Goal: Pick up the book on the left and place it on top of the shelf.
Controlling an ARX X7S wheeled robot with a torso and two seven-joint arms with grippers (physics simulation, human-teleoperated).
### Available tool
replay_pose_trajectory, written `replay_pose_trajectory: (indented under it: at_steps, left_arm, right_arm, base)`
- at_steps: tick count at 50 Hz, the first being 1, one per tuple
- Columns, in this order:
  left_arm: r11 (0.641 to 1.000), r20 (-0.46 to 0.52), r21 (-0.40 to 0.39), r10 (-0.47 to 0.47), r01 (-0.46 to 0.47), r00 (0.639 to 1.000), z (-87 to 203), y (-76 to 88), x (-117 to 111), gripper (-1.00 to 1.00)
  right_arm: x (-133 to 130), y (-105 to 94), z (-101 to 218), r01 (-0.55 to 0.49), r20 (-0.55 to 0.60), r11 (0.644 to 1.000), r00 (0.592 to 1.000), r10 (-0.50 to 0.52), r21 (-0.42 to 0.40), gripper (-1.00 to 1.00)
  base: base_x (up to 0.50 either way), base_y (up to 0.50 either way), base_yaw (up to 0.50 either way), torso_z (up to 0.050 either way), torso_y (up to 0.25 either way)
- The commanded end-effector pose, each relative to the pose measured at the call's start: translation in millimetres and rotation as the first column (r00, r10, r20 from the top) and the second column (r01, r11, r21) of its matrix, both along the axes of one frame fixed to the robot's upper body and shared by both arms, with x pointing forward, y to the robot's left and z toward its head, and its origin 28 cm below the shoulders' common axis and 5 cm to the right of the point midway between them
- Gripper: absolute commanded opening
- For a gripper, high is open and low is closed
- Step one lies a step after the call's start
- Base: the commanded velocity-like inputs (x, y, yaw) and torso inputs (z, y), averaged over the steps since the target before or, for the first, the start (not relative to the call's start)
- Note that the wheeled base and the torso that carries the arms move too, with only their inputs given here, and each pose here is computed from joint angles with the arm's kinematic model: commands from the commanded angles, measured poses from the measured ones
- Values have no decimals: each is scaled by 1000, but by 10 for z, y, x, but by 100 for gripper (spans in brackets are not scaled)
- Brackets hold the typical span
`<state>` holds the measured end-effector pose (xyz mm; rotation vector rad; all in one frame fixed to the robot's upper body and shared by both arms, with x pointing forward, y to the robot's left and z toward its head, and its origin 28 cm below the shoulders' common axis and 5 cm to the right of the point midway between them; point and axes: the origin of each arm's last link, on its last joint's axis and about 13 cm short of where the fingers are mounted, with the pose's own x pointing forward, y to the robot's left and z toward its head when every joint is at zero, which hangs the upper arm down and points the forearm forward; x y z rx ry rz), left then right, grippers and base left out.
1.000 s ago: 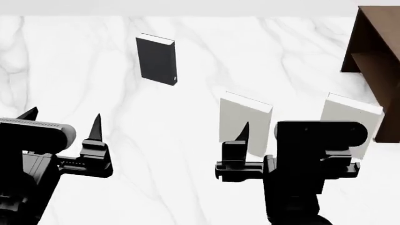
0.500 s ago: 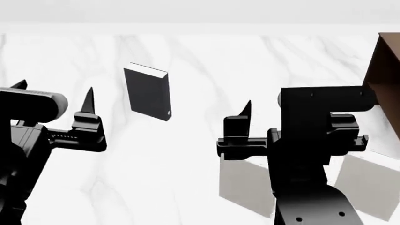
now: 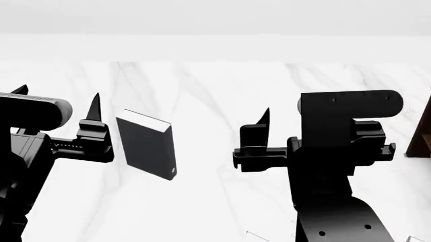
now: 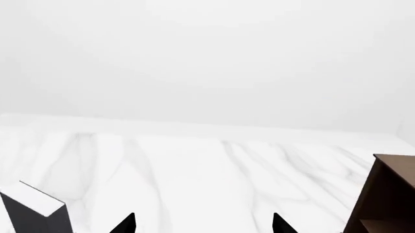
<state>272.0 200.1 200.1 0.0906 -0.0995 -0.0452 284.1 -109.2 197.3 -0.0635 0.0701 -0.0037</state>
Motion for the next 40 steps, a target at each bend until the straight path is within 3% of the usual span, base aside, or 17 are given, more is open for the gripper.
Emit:
replay_pose_trajectory:
  at_steps: [1, 25, 36, 39, 40]
  left_arm:
    - [1000, 14, -24, -1, 2, 1000, 10, 13, 19, 100]
    - [1000, 8, -24, -8, 9, 1000, -10, 12, 25, 100]
    - [1000, 10, -25, -8, 9, 1000, 0, 17, 25, 100]
    - [1000, 9, -25, -7, 7, 1000, -3, 23, 28, 100]
    - [1000, 9, -24, -6, 6, 1000, -3, 24, 28, 100]
  right_arm:
    - [13, 1, 1, -7, -4, 1000, 1000, 7, 22, 100]
    - [44, 4, -30, -14, -15, 1000, 1000, 14, 21, 100]
    - [93, 18, -13, -28, -75, 1000, 997, 29, 7, 100]
    - [163, 25, -39, -104, -162, 995, 981, 103, 4, 100]
    - [200, 24, -57, -120, -207, 992, 972, 111, -31, 100]
  base:
    - [500, 0, 0, 0, 10]
    - [500, 0, 0, 0, 1]
    - [45, 0, 0, 0, 1]
    - [0, 0, 0, 0, 0]
    - [0, 0, 0, 0, 0]
